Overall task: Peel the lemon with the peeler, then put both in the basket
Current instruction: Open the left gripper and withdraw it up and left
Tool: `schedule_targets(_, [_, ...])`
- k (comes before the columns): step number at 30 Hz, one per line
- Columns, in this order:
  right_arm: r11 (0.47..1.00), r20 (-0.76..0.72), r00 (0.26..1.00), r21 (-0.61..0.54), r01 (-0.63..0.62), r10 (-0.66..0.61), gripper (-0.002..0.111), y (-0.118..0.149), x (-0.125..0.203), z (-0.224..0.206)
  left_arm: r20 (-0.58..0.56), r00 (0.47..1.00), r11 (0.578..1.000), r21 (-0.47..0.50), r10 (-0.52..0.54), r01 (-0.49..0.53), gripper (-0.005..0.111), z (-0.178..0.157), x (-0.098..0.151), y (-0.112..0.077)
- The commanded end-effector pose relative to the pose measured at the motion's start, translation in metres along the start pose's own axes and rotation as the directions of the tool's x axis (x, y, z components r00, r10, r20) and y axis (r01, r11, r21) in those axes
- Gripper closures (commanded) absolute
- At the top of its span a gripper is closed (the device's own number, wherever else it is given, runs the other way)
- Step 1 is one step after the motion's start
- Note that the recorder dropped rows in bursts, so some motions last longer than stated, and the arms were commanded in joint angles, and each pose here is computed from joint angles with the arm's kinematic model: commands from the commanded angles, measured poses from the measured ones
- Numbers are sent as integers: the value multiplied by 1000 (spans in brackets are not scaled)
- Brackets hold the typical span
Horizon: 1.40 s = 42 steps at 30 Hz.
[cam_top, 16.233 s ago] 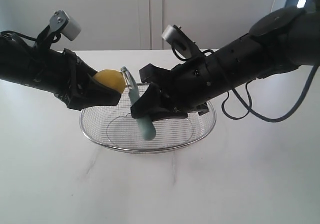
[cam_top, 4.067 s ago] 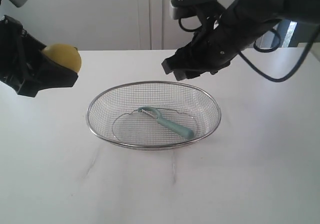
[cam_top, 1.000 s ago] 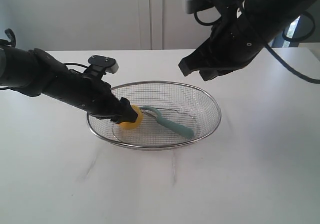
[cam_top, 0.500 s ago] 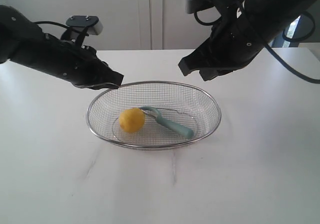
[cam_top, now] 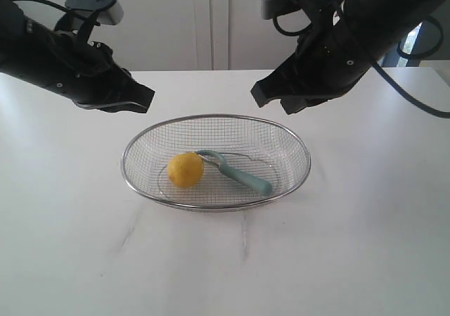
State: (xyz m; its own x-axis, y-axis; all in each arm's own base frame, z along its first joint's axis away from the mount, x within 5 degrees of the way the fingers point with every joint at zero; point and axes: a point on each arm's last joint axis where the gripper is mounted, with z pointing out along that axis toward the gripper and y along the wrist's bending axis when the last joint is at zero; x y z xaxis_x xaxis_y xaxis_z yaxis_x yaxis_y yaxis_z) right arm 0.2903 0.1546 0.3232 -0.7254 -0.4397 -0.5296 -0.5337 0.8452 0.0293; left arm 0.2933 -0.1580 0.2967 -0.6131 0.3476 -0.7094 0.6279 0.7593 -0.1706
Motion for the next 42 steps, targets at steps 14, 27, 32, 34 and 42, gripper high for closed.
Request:
schedule_targets(14, [1000, 10, 1000, 6, 4, -4, 108, 0, 1, -3, 5, 1000, 1000, 6, -3, 3, 107, -3, -2, -2])
schedule_targets(27, [1000, 10, 1000, 4, 3, -3, 108, 0, 1, -3, 191, 969, 987, -63, 155, -146, 107, -71, -15, -20])
schedule_targets(32, [1000, 10, 1000, 3, 2, -2, 108, 0, 1, -3, 332, 912, 965, -181, 243, -191, 107, -119, 15, -29])
schedule_targets(34, [1000, 10, 1000, 3, 2, -2, 108, 0, 1, -3, 307, 930, 970, -195, 203, -148, 107, -119, 47, -24])
schedule_targets(42, [1000, 10, 1000, 3, 2, -2, 108, 0, 1, -3, 393, 919, 917, -352, -35, 186, 107, -105, 161, 4])
